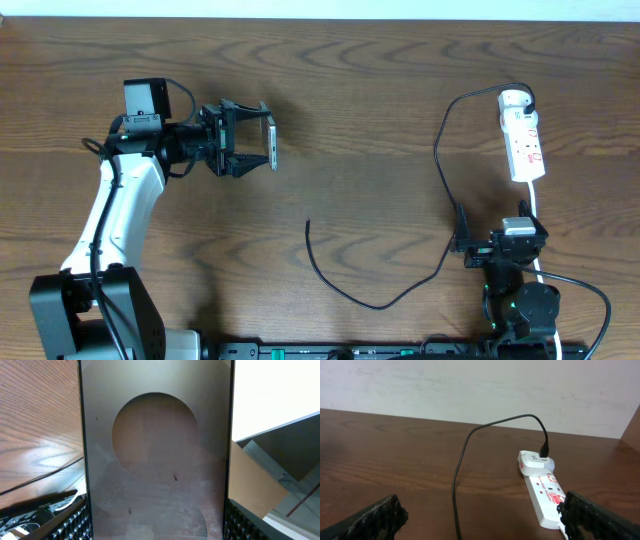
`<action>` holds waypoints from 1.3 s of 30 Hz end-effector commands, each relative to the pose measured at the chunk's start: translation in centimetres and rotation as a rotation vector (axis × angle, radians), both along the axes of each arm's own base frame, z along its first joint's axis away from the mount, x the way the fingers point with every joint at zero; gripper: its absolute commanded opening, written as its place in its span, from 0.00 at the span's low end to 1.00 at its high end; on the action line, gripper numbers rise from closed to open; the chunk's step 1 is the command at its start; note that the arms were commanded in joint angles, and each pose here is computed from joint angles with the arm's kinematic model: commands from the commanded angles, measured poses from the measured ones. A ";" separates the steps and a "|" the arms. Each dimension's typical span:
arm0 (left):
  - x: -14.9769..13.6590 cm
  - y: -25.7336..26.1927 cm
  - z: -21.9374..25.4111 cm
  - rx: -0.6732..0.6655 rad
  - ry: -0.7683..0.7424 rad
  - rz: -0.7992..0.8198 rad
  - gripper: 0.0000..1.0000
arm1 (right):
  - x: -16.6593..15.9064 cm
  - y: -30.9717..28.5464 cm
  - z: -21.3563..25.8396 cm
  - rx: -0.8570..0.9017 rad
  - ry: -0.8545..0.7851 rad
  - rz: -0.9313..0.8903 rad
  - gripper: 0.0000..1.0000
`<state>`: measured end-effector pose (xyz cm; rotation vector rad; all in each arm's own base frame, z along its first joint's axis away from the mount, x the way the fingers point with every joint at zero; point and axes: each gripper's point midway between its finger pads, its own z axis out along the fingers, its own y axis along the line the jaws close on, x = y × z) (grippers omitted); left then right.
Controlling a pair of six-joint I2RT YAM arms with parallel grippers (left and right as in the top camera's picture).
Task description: Plug charger to phone and switch on socket
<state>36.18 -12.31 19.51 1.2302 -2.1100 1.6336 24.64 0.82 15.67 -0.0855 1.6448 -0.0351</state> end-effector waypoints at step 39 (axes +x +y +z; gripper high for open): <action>0.6 4.2 -4.7 0.417 0.043 0.165 0.07 | -0.2 0.8 4.9 0.624 -0.157 0.062 0.99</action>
